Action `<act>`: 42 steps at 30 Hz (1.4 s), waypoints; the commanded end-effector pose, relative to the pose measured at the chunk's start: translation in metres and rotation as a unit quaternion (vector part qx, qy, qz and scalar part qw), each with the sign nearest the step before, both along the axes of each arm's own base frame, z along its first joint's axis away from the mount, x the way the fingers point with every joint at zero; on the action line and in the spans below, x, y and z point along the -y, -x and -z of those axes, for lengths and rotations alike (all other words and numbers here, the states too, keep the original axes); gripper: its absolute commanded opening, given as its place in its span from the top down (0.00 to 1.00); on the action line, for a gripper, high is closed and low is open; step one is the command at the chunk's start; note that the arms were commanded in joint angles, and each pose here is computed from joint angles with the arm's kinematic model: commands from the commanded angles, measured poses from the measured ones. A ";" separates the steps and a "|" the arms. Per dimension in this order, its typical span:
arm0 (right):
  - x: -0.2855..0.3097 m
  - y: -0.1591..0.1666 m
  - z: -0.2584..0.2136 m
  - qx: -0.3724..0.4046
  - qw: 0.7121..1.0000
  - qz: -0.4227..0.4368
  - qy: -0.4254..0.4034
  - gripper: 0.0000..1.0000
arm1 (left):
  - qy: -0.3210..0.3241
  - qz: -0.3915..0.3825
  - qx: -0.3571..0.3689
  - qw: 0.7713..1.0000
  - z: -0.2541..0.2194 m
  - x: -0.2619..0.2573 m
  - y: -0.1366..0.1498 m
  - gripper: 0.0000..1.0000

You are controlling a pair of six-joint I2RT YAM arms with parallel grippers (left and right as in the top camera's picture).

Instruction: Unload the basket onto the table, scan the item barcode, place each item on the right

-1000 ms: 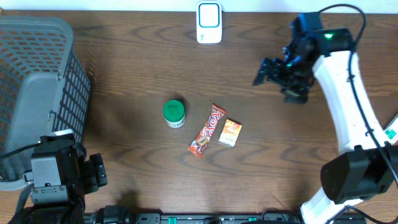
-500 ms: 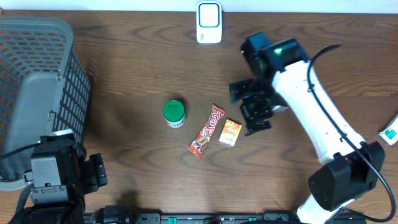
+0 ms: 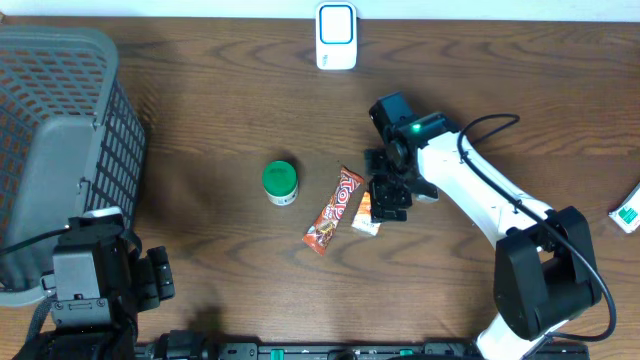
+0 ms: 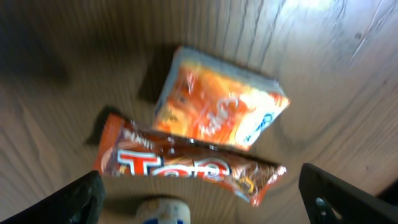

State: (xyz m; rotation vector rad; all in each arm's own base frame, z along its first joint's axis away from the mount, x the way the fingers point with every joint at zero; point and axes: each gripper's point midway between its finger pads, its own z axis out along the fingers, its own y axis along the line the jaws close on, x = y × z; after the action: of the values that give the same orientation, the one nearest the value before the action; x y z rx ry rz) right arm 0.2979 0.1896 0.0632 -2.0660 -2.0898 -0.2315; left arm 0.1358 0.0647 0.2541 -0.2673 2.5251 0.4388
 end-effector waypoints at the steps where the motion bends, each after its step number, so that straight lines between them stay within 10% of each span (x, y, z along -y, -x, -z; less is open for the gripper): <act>1: 0.011 -0.001 0.008 0.010 0.999 0.009 0.045 0.01 | -0.002 0.000 0.002 1.000 -0.001 0.000 0.001 0.02; 27: -0.018 0.033 0.093 -0.082 0.996 -0.018 0.008 0.01 | -0.002 0.000 0.002 1.000 -0.001 0.000 0.001 0.02; 35: 0.002 0.026 0.095 -0.050 0.992 -0.106 0.037 0.39 | -0.002 0.000 0.002 1.000 -0.001 0.000 0.001 0.02; 42: 0.026 0.016 0.099 -0.011 0.969 -0.229 0.096 0.50 | -0.002 0.000 0.002 1.000 -0.001 0.000 0.001 0.02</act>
State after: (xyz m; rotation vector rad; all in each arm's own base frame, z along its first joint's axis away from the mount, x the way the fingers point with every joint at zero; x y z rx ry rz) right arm 0.2859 0.2042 -0.0040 -1.7541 -2.3233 -0.1714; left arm 0.1358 0.0647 0.2541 -0.2673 2.5251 0.4388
